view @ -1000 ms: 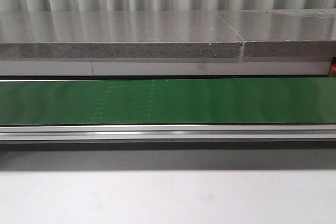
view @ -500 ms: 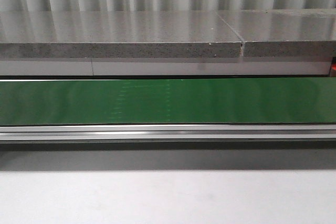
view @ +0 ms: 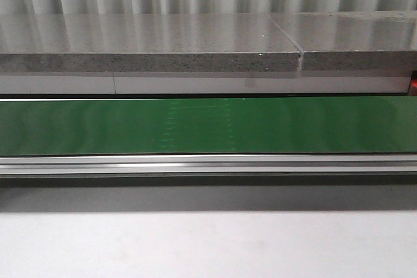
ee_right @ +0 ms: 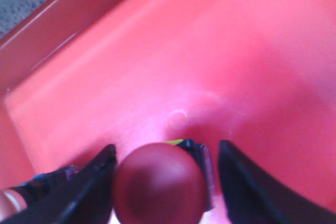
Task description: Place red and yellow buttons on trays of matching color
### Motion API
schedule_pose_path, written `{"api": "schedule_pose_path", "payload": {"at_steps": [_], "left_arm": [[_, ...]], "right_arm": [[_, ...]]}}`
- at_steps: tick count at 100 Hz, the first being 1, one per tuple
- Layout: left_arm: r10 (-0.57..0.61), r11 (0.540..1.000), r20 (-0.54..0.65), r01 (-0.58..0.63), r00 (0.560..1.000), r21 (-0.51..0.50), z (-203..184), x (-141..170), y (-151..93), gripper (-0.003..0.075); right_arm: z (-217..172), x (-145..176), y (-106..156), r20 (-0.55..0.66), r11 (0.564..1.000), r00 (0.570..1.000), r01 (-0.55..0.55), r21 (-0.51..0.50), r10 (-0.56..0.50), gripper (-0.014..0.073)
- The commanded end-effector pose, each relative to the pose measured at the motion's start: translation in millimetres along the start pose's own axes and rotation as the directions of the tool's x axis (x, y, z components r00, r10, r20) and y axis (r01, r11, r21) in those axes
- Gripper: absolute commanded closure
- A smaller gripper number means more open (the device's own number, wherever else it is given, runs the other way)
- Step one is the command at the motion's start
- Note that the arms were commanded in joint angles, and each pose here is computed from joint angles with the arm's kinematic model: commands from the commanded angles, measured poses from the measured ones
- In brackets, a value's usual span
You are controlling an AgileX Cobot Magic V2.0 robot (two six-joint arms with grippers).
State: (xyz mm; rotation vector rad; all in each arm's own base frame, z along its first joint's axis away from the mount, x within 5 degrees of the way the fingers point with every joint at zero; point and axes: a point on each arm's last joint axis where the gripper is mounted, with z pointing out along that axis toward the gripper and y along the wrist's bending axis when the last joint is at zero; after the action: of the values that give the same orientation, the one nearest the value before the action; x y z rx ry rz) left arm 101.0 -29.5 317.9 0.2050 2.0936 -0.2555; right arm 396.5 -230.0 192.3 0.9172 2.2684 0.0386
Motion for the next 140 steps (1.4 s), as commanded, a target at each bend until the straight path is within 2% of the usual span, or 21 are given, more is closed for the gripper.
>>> {"api": "schedule_pose_path", "payload": {"at_steps": [1, 26, 53, 60, 72, 83, 94, 123, 140], "left_arm": [[-0.008, 1.0, 0.086, 0.007, 0.996, 0.016, -4.5, -12.2, -2.2, 0.0741], [-0.008, 1.0, 0.086, 0.007, 0.996, 0.016, -4.5, -12.2, -2.2, 0.0741], [-0.008, 1.0, 0.086, 0.007, 0.996, 0.016, -4.5, -12.2, -2.2, 0.0741], [-0.008, 1.0, 0.086, 0.007, 0.996, 0.016, -4.5, -12.2, -2.2, 0.0741], [-0.008, 1.0, 0.086, 0.007, 0.996, 0.016, -4.5, -12.2, -2.2, 0.0741], [-0.008, 1.0, 0.086, 0.007, 0.996, 0.016, -4.5, -12.2, -2.2, 0.0741], [-0.008, 1.0, 0.086, 0.007, 0.996, 0.016, -4.5, -12.2, -2.2, 0.0741], [-0.008, 1.0, 0.086, 0.007, 0.996, 0.016, -4.5, -12.2, -2.2, 0.0741], [-0.008, 1.0, 0.086, 0.007, 0.996, 0.016, -4.5, -12.2, -2.2, 0.0741]], "right_arm": [[-30.0, -26.9, 7.1, 0.14, 1.0, 0.99, -0.009, -0.027, 0.013, 0.0078], [-38.2, -28.7, 9.3, 0.14, 0.999, 0.99, -0.002, -0.032, 0.006, 0.008], [-90.7, -38.2, 30.8, 0.19, 0.985, 0.97, 0.165, -0.052, -0.152, 0.0092], [-107.1, -37.9, 38.9, 0.191, 0.975, 0.962, 0.212, -0.061, -0.197, 0.0157], [-132.9, -30.5, 53.8, 0.184, 0.949, 0.94, 0.305, -0.074, -0.288, 0.037], [-152.4, -18.0, 62.2, 0.196, 0.937, 0.927, 0.341, -0.079, -0.32, 0.0563], [-168.6, -0.3, 70.3, 0.203, 0.922, 0.913, 0.377, -0.088, -0.354, 0.0674], [-202.8, 48.3, 83.3, 0.214, 0.876, 0.873, 0.469, -0.113, -0.439, 0.0666], [-227.5, 71.2, 87.0, 0.284, 0.842, 0.828, 0.529, -0.107, -0.484, 0.0666]]}}
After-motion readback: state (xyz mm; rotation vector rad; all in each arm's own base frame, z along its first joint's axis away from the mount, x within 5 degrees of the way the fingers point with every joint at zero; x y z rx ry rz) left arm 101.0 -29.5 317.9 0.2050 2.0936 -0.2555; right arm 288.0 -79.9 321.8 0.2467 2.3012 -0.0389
